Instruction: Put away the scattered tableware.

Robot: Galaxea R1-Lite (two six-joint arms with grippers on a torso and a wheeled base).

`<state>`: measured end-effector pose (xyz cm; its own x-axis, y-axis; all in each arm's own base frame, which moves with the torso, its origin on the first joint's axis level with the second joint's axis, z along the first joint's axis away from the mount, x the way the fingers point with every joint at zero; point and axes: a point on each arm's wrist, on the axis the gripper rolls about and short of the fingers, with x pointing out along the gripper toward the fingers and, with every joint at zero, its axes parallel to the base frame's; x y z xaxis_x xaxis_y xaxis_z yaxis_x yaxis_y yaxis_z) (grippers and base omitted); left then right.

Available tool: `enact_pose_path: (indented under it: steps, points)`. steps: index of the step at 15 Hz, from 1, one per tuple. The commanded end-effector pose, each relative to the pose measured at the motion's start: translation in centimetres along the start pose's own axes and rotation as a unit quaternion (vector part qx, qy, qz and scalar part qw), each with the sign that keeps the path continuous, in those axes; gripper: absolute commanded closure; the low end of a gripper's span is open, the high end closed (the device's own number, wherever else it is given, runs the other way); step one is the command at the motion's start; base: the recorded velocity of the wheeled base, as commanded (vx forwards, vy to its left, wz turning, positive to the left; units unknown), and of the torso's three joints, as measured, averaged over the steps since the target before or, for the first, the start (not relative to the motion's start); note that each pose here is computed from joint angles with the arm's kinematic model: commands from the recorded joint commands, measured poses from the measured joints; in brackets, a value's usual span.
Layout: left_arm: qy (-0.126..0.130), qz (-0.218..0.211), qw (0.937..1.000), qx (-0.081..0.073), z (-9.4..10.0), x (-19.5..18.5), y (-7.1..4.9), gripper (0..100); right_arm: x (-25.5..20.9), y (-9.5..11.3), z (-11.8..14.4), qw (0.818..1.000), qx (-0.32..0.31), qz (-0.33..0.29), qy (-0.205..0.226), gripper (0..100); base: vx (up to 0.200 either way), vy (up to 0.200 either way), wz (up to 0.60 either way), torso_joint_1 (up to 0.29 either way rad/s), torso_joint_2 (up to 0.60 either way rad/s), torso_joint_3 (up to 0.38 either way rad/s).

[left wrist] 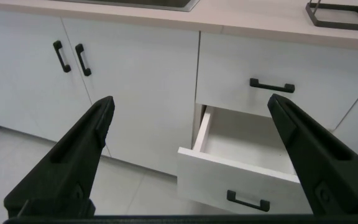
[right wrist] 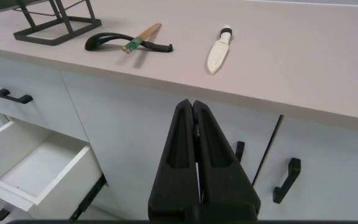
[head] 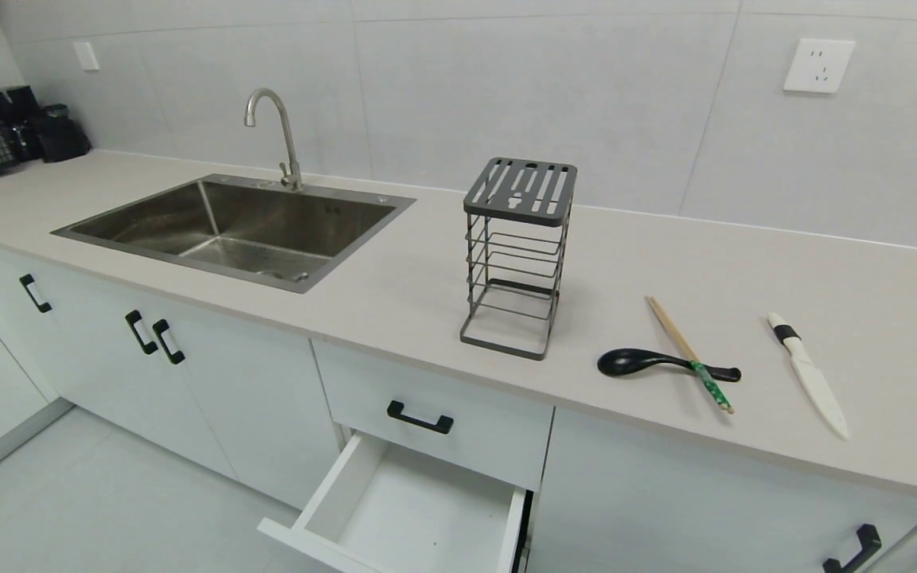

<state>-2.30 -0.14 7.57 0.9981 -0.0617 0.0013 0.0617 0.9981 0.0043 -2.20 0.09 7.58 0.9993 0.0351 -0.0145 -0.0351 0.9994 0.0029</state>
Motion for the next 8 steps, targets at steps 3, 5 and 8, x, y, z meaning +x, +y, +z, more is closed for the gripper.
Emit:
enact_pose_path:
  steps: [3, 5, 8]
  points:
    - [0.001, 0.0, 1.0, 0.0, -0.02, 0.02, 0.0, 0, 0.0, 0.0, 0.01, 1.0, 0.002, 0.0, 0.0, 100, 0.0, 0.0, 0.0, 0.176, -0.34, -0.162]
    - [0.001, 0.0, 1.0, 0.0, -0.02, 0.02, 0.0, 0, 0.0, 0.0, -0.01, 1.0, 0.002, 0.0, 0.0, 100, 0.0, 0.0, 0.0, 0.105, -0.2, -0.085]
    - [0.0, 0.0, 1.0, 0.0, 0.02, 0.01, 0.0, 0, 0.0, 0.0, -0.01, 1.0, 0.0, -0.001, 0.0, 0, 0.0, 0.0, 0.0, 0.024, -0.04, -0.018]
